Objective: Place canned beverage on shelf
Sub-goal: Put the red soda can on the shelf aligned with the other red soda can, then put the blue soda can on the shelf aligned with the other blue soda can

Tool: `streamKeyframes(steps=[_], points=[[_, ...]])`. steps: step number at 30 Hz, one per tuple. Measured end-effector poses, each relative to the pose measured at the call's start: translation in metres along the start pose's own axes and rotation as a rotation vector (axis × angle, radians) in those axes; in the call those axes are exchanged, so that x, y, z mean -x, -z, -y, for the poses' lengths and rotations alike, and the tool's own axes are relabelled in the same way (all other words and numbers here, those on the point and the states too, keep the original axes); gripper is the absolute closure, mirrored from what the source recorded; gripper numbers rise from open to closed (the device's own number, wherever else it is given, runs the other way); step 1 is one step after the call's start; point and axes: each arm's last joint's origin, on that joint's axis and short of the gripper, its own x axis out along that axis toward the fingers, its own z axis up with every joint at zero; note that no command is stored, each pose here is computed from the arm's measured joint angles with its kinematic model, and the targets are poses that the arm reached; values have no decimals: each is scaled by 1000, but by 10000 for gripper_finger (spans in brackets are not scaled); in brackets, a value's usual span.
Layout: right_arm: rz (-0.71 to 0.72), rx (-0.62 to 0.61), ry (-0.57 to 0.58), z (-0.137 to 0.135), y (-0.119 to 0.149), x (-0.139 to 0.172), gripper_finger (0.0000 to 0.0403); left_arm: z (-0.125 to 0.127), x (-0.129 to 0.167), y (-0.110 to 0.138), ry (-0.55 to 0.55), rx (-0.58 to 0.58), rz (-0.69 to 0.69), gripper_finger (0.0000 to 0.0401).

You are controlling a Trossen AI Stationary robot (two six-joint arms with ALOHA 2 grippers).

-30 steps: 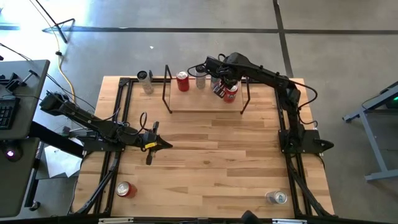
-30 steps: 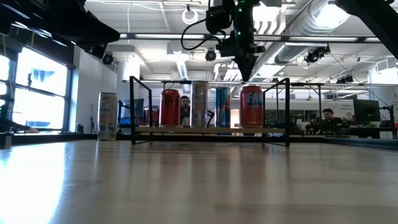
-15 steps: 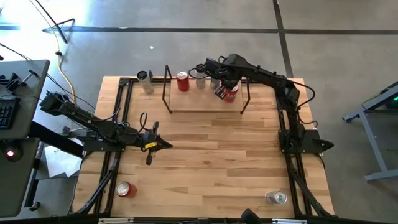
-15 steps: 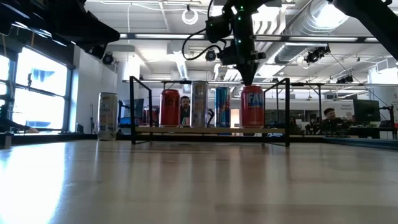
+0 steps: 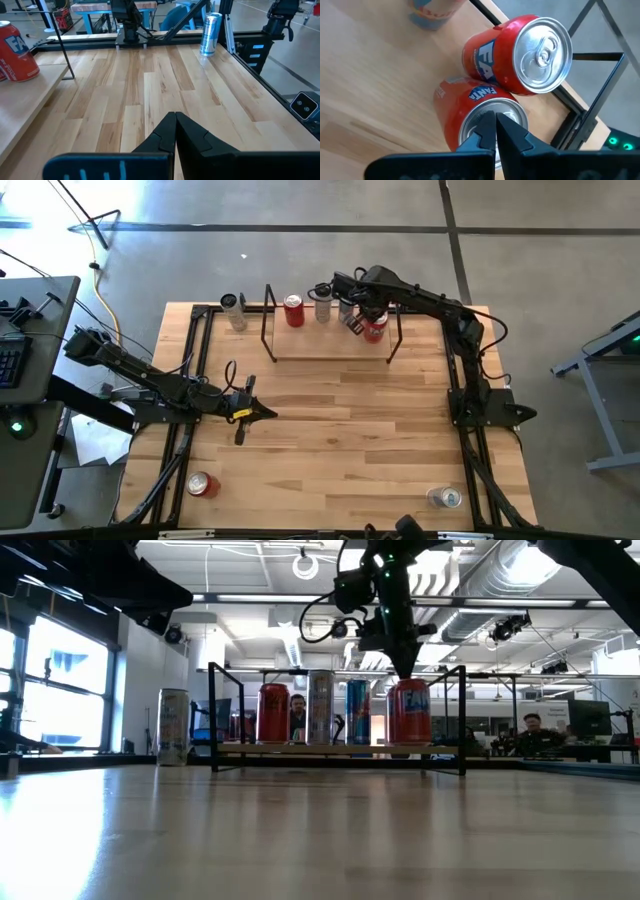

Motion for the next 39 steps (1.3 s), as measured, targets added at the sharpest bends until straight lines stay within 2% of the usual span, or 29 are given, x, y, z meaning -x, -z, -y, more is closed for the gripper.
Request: streamKeyframes(steps=[6, 13, 27, 39], points=[[23, 1, -11, 0, 2, 6, 403, 0, 0, 0, 0, 0, 0, 400], [37, 0, 10, 12, 14, 26, 403, 0, 0, 0, 0, 0, 0, 400], [-6, 33, 26, 9, 14, 18, 403, 0, 0, 0, 0, 0, -1, 401], [-48, 23, -67, 9, 14, 16, 403, 0, 0, 0, 0, 0, -1, 401]])
